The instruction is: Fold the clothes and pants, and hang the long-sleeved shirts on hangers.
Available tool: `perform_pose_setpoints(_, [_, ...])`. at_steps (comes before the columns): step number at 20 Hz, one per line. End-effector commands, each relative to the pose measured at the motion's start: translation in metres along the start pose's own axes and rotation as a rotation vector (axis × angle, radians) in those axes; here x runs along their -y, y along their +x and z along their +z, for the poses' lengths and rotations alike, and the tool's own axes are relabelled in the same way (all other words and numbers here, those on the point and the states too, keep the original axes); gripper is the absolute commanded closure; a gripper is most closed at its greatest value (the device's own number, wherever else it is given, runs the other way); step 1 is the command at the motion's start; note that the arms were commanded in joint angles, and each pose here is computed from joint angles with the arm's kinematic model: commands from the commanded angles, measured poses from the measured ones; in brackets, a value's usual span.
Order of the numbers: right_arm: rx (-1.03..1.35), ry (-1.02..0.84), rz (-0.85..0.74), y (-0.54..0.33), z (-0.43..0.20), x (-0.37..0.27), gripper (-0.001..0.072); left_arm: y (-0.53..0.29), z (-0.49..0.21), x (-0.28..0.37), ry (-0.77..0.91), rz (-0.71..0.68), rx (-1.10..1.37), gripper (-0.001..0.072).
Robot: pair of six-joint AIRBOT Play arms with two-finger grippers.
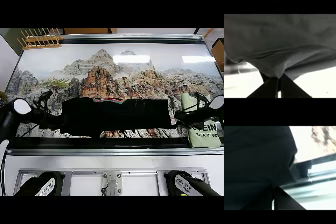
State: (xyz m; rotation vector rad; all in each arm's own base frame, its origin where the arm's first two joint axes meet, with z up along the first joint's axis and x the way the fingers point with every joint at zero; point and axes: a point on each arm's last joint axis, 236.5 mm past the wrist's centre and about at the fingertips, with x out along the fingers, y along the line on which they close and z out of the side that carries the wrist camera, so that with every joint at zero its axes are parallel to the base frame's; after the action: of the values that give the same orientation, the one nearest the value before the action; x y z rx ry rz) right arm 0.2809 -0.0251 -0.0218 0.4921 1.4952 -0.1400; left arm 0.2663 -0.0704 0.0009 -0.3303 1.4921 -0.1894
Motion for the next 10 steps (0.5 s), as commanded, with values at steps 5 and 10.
perform_pose_setpoints(5, [-0.019,-0.014,-0.004,0.014,0.060,-0.020,0.0703,0.019,0.088,-0.001,0.027,0.008,-0.013,0.0702])
perform_pose_setpoints(10, [0.045,0.001,0.042,0.030,0.100,-0.034,0.0702,0.039,0.133,-0.004,0.025,0.008,-0.028,0.0701])
